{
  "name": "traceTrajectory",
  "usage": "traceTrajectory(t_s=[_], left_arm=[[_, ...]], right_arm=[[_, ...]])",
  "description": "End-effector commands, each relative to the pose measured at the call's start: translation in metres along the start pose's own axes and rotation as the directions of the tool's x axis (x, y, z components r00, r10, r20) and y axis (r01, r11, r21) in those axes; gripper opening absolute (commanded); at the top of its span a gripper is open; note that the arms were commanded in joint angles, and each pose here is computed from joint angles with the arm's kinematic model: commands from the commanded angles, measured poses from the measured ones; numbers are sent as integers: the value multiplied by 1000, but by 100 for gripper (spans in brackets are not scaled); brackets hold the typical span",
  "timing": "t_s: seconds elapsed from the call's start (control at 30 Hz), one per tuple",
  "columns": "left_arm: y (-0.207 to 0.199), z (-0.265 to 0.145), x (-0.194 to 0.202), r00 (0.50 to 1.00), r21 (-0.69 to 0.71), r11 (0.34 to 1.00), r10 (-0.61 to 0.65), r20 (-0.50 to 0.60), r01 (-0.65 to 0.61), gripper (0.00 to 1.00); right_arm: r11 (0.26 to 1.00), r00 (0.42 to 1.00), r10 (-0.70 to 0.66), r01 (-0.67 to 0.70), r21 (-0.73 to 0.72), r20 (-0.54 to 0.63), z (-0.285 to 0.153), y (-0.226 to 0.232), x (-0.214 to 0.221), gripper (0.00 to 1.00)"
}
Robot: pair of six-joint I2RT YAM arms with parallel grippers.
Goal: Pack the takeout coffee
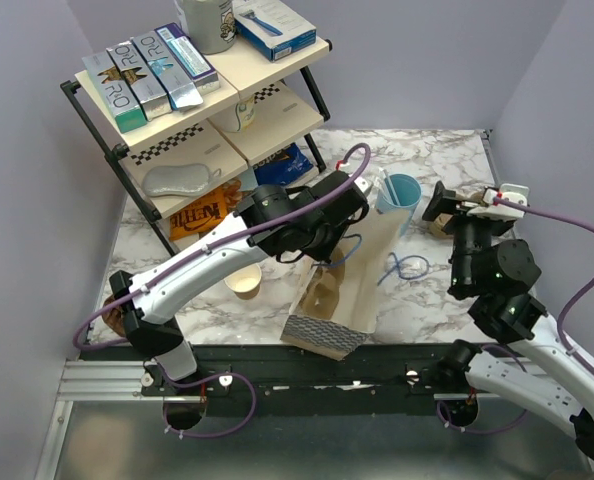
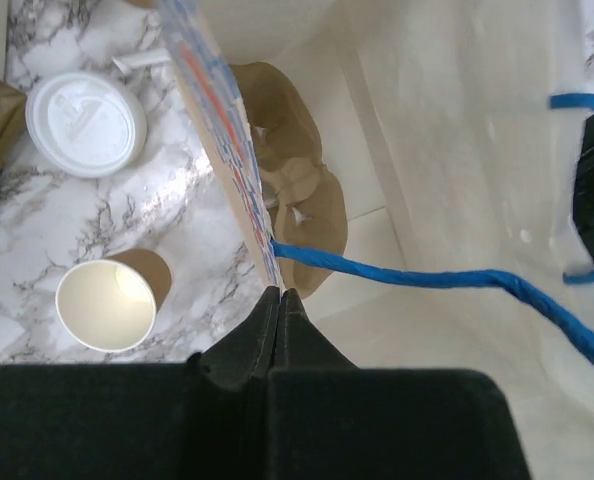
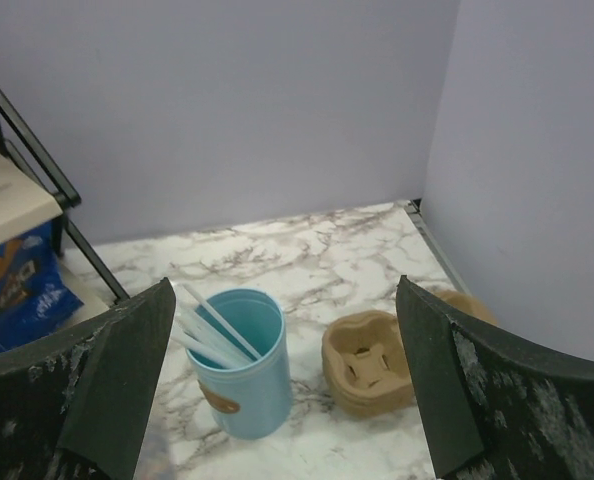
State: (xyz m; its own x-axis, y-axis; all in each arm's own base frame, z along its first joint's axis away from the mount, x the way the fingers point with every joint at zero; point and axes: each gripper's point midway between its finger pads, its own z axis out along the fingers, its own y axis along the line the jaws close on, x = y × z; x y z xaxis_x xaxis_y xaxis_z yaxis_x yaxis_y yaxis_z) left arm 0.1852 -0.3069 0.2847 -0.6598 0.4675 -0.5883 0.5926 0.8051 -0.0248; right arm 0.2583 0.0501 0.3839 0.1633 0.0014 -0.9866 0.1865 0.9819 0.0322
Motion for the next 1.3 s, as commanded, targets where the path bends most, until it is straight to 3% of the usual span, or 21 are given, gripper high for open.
traceTrajectory(t_s=[0.0, 0.47, 0.63, 0.9, 1.1, 1.27], left_arm=[[-5, -32, -30, 989, 66, 997, 41, 141, -51, 0], [-16, -48, -28, 946, 100, 965, 210, 246, -240, 0], [-29, -48, -32, 942, 81, 966, 218, 257, -245, 0], [-45, -46, -34, 939, -110, 962, 269, 212, -251, 0], [-51, -44, -39, 948, -120, 969, 238, 213, -216, 0], [-50, -47, -37, 949, -119, 971, 228, 219, -206, 0]], right_arm=[[994, 988, 113, -113, -10, 103, 0, -4, -28, 100], [991, 971, 130, -129, -17, 200, -7, -16, -38, 100], [993, 971, 115, -109, -39, 211, -7, -10, -37, 100], [993, 963, 118, -109, -49, 242, -9, -13, -43, 100], [992, 966, 123, -118, -39, 225, -13, -22, -49, 100], [995, 993, 36, -46, 87, 112, -12, -42, -36, 100]])
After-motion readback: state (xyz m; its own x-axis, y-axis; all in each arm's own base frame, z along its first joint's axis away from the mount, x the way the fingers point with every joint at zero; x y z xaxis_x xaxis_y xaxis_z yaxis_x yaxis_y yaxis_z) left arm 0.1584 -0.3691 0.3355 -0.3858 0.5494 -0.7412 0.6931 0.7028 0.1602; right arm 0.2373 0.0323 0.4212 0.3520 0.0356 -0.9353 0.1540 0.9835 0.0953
